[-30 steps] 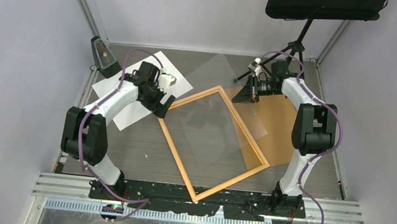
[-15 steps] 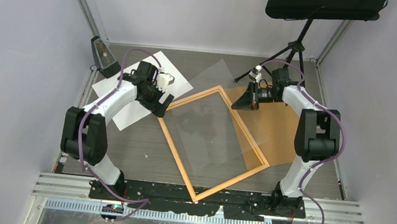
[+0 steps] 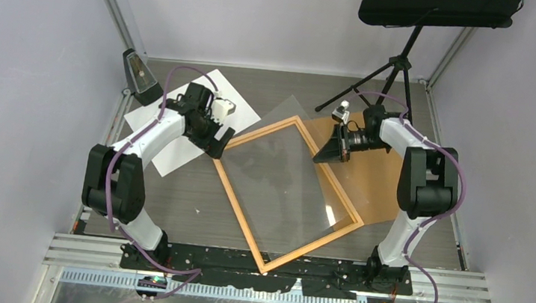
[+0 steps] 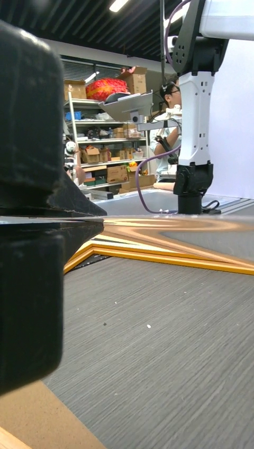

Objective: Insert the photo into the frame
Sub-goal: Adjust the photo frame item on the photo frame.

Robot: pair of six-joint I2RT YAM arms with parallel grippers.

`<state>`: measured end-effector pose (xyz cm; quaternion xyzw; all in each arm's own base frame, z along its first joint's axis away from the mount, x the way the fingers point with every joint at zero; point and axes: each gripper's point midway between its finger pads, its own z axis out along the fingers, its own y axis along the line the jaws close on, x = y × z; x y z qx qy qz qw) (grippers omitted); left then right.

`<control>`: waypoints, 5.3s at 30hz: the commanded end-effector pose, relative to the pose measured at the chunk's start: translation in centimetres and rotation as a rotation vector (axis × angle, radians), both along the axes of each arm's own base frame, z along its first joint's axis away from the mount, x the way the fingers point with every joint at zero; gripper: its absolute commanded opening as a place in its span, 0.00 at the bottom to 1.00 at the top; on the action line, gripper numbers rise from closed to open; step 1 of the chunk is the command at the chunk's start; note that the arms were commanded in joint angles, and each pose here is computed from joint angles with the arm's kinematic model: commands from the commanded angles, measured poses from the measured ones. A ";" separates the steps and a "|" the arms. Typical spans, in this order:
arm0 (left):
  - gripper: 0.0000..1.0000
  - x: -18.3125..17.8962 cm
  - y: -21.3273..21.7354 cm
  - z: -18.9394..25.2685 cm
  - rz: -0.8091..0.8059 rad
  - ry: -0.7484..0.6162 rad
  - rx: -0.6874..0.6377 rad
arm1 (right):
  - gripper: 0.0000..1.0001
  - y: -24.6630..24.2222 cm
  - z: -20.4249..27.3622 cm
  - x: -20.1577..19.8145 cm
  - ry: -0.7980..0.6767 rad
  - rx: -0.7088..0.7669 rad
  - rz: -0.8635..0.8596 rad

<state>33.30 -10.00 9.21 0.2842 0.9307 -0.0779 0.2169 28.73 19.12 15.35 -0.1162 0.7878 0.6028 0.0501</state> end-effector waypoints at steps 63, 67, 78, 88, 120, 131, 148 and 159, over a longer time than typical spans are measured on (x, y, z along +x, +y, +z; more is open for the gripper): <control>1.00 1.3 0.5 0.1 0.018 -0.036 0.016 | 0.06 1.1 1.5 0.0 -0.014 0.201 0.093; 1.00 1.4 0.5 0.2 0.024 -0.033 0.008 | 0.06 1.3 1.3 0.3 -0.010 0.205 0.092; 1.00 1.4 0.8 0.1 0.029 -0.029 0.009 | 0.06 1.7 0.6 1.3 0.002 0.202 0.100; 1.00 1.6 0.9 0.2 0.031 -0.029 0.008 | 0.06 2.0 0.4 1.9 0.003 0.181 0.120; 0.99 1.6 1.1 0.2 0.028 -0.028 -0.012 | 0.06 2.5 -2.5 4.1 -0.026 -0.107 -0.056; 0.99 1.4 1.2 0.4 0.031 -0.028 -0.012 | 0.06 2.5 -2.7 3.0 0.060 -0.102 -0.056; 0.99 1.3 1.2 0.4 0.037 -0.023 -0.013 | 0.06 2.0 -2.7 0.9 0.073 -0.119 -0.054; 0.99 1.4 1.3 0.4 0.041 -0.024 -0.008 | 0.06 1.8 -3.1 0.4 0.071 -0.129 -0.049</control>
